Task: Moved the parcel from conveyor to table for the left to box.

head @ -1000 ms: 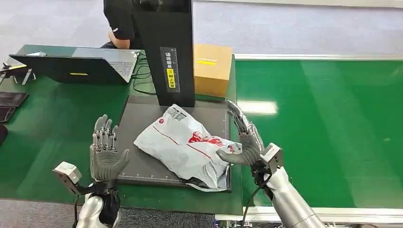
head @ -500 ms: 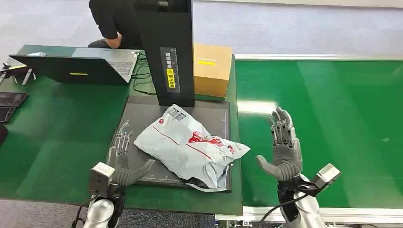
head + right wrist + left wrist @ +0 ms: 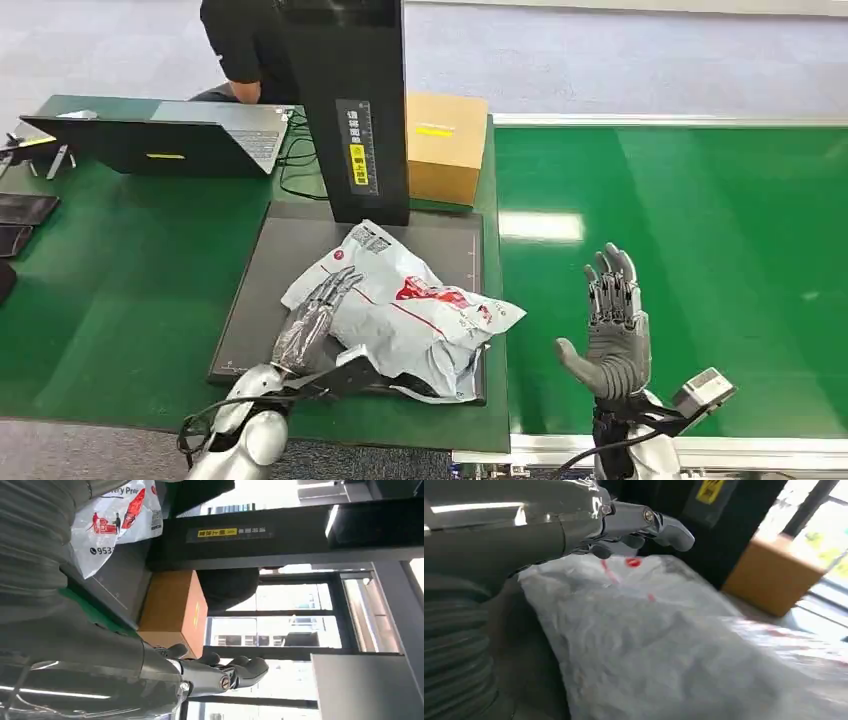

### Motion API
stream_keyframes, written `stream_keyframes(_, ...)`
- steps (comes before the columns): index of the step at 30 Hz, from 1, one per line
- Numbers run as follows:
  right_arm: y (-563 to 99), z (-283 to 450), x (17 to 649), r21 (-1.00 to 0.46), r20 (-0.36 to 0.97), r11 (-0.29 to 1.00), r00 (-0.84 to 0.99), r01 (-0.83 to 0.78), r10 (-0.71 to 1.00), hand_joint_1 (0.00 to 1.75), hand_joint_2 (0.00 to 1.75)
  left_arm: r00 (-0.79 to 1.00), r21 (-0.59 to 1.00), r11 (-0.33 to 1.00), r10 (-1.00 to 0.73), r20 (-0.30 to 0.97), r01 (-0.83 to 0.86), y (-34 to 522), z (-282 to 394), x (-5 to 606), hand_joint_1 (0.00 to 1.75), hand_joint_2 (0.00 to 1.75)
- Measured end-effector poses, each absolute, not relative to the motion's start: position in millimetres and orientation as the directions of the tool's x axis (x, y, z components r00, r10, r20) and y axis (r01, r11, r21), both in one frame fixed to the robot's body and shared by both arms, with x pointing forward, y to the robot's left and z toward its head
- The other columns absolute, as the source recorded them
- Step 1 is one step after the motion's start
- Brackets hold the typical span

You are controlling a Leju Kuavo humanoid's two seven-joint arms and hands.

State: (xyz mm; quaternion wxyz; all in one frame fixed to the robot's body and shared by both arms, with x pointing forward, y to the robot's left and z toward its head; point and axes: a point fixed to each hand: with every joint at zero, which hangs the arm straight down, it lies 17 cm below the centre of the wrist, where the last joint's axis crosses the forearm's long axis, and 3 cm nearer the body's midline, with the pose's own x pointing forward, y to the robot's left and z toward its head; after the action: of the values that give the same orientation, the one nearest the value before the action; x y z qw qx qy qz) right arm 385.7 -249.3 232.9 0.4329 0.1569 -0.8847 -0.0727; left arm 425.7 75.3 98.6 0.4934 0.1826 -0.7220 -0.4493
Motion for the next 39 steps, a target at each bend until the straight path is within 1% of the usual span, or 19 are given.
stream_keyframes(5,-254.5,228.9,381.8,0.278,0.749,0.943,-0.573,-0.184,-0.332,0.00,1.75,-0.329,0.836,0.508,-0.769,0.549,0.209,96.3,71.0,438.4,0.00,1.75)
stream_keyframes(10,-260.8,223.6,378.8,0.294,0.754,0.943,-0.568,-0.158,-0.330,0.00,1.75,-0.280,0.824,0.524,-0.775,0.567,0.217,110.3,61.8,443.5,0.00,1.75)
stream_keyframes(11,-261.3,222.6,378.4,0.297,0.755,0.942,-0.566,-0.154,-0.331,0.00,1.75,-0.275,0.823,0.526,-0.776,0.568,0.217,112.1,60.9,444.0,0.42,1.75)
stream_keyframes(12,-262.3,222.6,378.0,0.299,0.755,0.942,-0.567,-0.151,-0.330,0.00,1.75,-0.273,0.822,0.526,-0.776,0.569,0.218,112.7,60.2,444.1,1.59,1.75)
stream_keyframes(13,-262.6,222.6,378.1,0.300,0.755,0.942,-0.567,-0.149,-0.330,0.00,1.75,-0.270,0.822,0.526,-0.777,0.569,0.219,113.4,59.3,444.3,1.75,1.75)
stream_keyframes(25,-267.4,216.7,378.1,0.329,0.764,0.937,-0.550,-0.120,-0.339,0.00,1.75,-0.241,0.783,0.601,-0.746,0.621,0.157,137.4,63.5,448.2,1.75,1.75)
stream_keyframes(31,-272.0,218.1,376.7,0.336,0.759,0.935,-0.554,-0.115,-0.341,0.00,1.75,-0.226,0.779,0.616,-0.747,0.625,0.117,147.5,66.2,449.4,1.75,1.75)
stream_keyframes(37,-273.1,217.8,375.2,0.341,0.759,0.933,-0.552,-0.113,-0.344,0.00,1.75,-0.201,0.791,0.610,-0.771,0.605,0.039,166.8,71.9,453.0,1.75,1.75)
stream_keyframes(39,-273.8,217.9,374.6,0.345,0.758,0.932,-0.552,-0.112,-0.347,0.00,1.75,-0.185,0.795,0.607,-0.784,0.593,-0.021,181.8,77.9,456.0,1.75,1.75)
